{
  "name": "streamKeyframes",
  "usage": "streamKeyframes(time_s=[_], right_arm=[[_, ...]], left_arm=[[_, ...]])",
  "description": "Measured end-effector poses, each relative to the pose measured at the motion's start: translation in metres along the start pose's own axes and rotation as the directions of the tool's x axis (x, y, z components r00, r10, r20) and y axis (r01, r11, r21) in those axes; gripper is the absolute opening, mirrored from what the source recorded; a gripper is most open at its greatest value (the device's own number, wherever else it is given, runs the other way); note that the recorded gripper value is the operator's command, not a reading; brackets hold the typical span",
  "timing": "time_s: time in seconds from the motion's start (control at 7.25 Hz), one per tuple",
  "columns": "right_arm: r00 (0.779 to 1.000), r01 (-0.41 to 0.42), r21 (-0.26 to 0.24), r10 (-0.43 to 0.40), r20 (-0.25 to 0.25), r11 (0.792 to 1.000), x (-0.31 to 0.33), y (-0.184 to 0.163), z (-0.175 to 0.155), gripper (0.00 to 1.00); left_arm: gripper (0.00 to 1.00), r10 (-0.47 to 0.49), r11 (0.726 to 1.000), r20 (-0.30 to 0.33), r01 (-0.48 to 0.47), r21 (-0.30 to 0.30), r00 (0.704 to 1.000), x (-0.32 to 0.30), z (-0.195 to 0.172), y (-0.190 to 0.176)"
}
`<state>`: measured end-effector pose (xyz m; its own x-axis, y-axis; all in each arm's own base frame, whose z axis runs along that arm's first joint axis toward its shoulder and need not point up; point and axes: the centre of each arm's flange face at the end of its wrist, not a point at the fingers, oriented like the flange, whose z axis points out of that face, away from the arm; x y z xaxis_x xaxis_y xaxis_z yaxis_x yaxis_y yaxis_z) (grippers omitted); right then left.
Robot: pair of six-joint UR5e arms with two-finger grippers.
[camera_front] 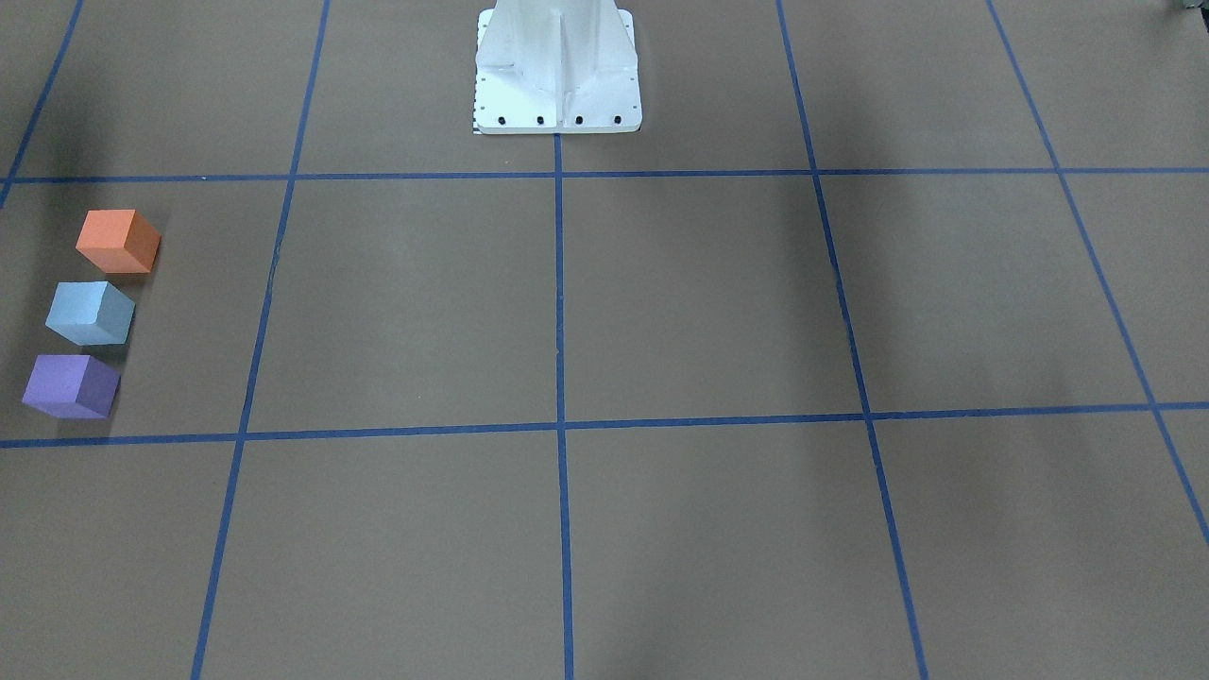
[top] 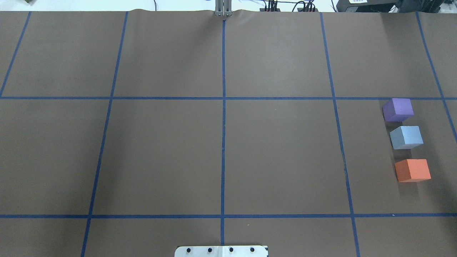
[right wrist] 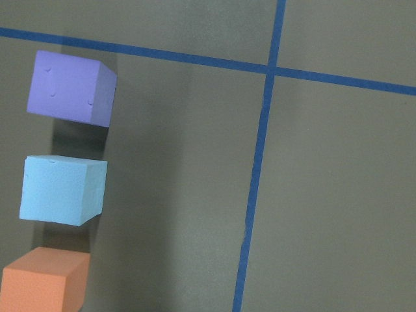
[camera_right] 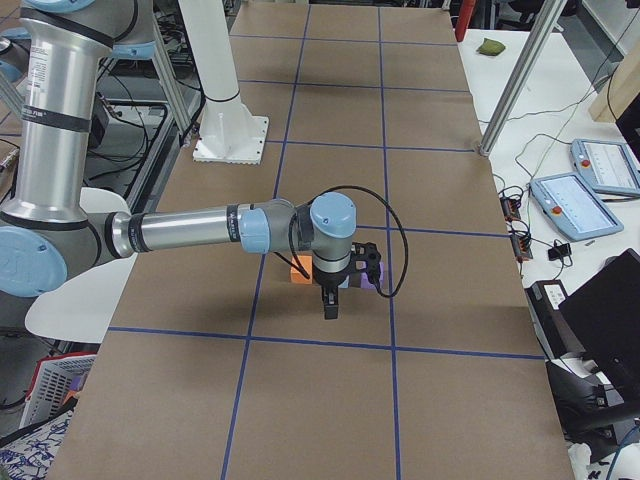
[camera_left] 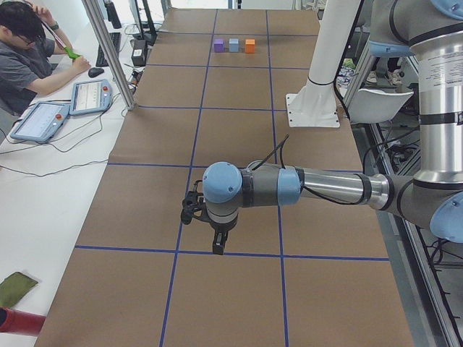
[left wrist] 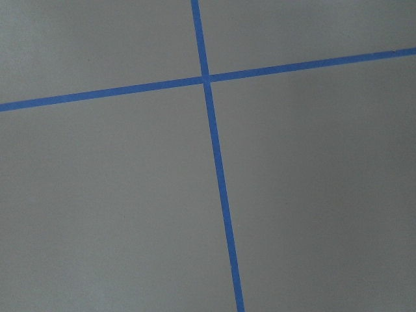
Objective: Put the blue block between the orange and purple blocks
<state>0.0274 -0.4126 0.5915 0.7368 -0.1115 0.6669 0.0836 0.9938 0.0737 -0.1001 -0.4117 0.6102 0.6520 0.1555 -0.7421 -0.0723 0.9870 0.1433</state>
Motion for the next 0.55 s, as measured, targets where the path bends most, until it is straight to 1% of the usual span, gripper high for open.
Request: streamKeyframes(time_s=[0.55], right_arm=[[1.0, 0.0, -0.001, 0.0, -0.001, 1.0, 0.0006, 0.0005, 0.0007, 1.0]], left_arm=[[1.0, 0.017, 1.0, 0.004, -0.017, 0.013, 1.0, -0.0042, 0.0032, 0.0003]])
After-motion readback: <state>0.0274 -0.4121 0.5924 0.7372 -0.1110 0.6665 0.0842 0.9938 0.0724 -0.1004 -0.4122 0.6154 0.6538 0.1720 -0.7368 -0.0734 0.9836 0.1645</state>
